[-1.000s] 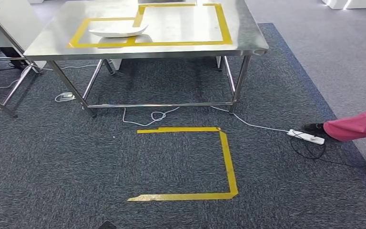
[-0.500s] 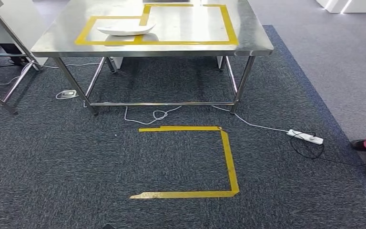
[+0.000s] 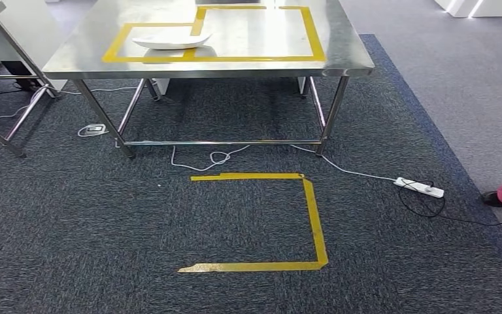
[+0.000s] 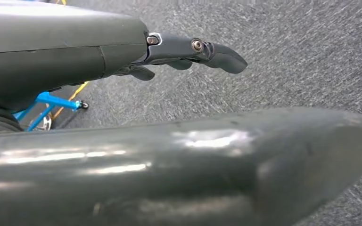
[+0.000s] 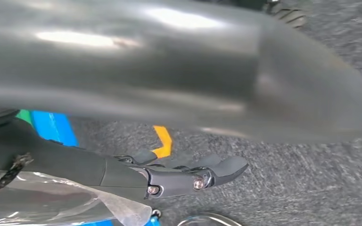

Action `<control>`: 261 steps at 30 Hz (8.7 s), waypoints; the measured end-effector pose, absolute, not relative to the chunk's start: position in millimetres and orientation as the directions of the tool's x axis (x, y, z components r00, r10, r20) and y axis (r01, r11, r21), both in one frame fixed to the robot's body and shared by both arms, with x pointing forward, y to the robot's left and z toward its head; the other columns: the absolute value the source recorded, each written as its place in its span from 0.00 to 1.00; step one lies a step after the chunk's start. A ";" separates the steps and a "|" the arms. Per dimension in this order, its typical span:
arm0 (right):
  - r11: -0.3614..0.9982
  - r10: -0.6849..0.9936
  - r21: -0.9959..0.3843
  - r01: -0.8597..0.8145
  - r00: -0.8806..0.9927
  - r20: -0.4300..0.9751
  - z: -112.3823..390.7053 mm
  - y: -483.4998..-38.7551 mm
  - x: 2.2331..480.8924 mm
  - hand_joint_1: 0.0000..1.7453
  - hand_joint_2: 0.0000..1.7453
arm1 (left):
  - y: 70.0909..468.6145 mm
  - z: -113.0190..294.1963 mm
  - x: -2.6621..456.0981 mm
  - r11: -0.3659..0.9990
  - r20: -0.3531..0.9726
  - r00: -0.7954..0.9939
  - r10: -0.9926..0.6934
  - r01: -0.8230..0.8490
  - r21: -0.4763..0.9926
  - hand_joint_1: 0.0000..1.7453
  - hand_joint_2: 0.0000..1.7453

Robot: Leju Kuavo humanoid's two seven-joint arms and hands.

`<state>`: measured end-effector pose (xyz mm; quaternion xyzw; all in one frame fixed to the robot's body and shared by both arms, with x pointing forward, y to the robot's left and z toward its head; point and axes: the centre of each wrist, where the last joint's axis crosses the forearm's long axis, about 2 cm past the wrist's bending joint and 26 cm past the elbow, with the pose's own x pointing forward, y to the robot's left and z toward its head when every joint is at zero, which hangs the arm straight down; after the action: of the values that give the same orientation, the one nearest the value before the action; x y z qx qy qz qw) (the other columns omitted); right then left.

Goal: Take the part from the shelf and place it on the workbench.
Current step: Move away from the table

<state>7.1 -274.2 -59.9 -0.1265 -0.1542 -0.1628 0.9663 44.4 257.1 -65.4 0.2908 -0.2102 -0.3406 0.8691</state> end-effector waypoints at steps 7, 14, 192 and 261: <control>0.925 -0.236 -0.206 0.321 0.906 0.352 -54.9 -274.5 8.0 0.00 0.00 | 259.6 -64.2 59.0 0.582 0.170 0.668 -0.725 0.462 0.669 0.00 0.00; 0.922 -0.238 -0.189 0.338 0.880 0.412 -55.0 -275.5 15.5 0.00 0.00 | 251.7 -65.5 66.1 0.583 0.188 0.645 -0.740 0.477 0.657 0.00 0.00; 0.981 0.103 -0.192 -0.026 0.909 0.404 -106.7 -264.0 48.1 0.00 0.00 | 224.6 -85.7 66.3 0.741 0.343 0.684 -0.643 0.444 0.504 0.00 0.00; 0.980 0.119 -0.194 -0.040 0.903 0.413 -107.8 -266.3 46.4 0.00 0.00 | 224.1 -88.6 63.8 0.745 0.340 0.687 -0.642 0.454 0.490 0.00 0.00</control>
<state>46.4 -266.3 -107.8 -0.0908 -0.2164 0.0409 0.9712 63.8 224.1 -88.6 0.1868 -0.2526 -0.3047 0.8991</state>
